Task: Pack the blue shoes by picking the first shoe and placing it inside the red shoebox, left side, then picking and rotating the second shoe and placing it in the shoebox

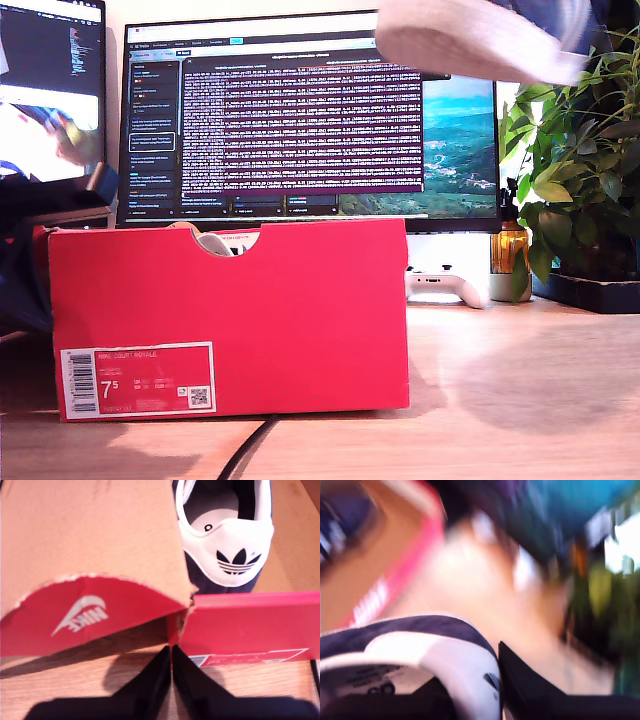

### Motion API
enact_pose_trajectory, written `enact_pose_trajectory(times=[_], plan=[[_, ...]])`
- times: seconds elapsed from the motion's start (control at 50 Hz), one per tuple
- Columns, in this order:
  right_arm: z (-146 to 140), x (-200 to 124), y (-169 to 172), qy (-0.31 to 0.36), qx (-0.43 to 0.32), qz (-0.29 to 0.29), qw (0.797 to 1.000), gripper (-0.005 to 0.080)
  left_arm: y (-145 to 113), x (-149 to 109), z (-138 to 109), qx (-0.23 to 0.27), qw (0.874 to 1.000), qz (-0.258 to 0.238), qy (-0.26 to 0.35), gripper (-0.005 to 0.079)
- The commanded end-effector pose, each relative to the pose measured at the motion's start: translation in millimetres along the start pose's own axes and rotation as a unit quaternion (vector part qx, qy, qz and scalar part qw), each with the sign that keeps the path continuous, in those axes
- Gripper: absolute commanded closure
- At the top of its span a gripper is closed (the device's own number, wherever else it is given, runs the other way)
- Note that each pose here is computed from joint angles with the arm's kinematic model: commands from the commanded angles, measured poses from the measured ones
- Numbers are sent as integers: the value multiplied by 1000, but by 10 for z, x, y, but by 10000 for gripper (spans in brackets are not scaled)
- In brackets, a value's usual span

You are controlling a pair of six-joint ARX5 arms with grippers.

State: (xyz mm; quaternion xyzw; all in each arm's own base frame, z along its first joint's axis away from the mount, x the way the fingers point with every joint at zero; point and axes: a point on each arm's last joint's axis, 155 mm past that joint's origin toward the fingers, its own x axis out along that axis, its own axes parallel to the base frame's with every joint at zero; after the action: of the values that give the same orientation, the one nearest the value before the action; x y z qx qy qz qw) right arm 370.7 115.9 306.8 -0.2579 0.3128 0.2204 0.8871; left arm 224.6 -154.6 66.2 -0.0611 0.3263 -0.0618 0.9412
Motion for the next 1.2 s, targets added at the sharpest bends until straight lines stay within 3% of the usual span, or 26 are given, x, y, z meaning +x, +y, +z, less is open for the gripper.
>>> enact_pose_trajectory(times=[0.0, 0.38, 0.6, 1.18], plan=[[316, -55, 33, -53, -9, 2, 999, 765, 46, 21, -59, 6, 1000, 6, 4, 762], [1010, 394, 323, -126, -81, 15, 989, 765, 45, 20, -59, 7, 1000, 6, 4, 762], [1326, 653, 373, -151, -136, -14, 979, 765, 46, 20, -60, 7, 1000, 6, 4, 762], [1217, 1426, 665, -115, -180, -2, 977, 765, 45, 20, -59, 7, 1000, 6, 4, 762]])
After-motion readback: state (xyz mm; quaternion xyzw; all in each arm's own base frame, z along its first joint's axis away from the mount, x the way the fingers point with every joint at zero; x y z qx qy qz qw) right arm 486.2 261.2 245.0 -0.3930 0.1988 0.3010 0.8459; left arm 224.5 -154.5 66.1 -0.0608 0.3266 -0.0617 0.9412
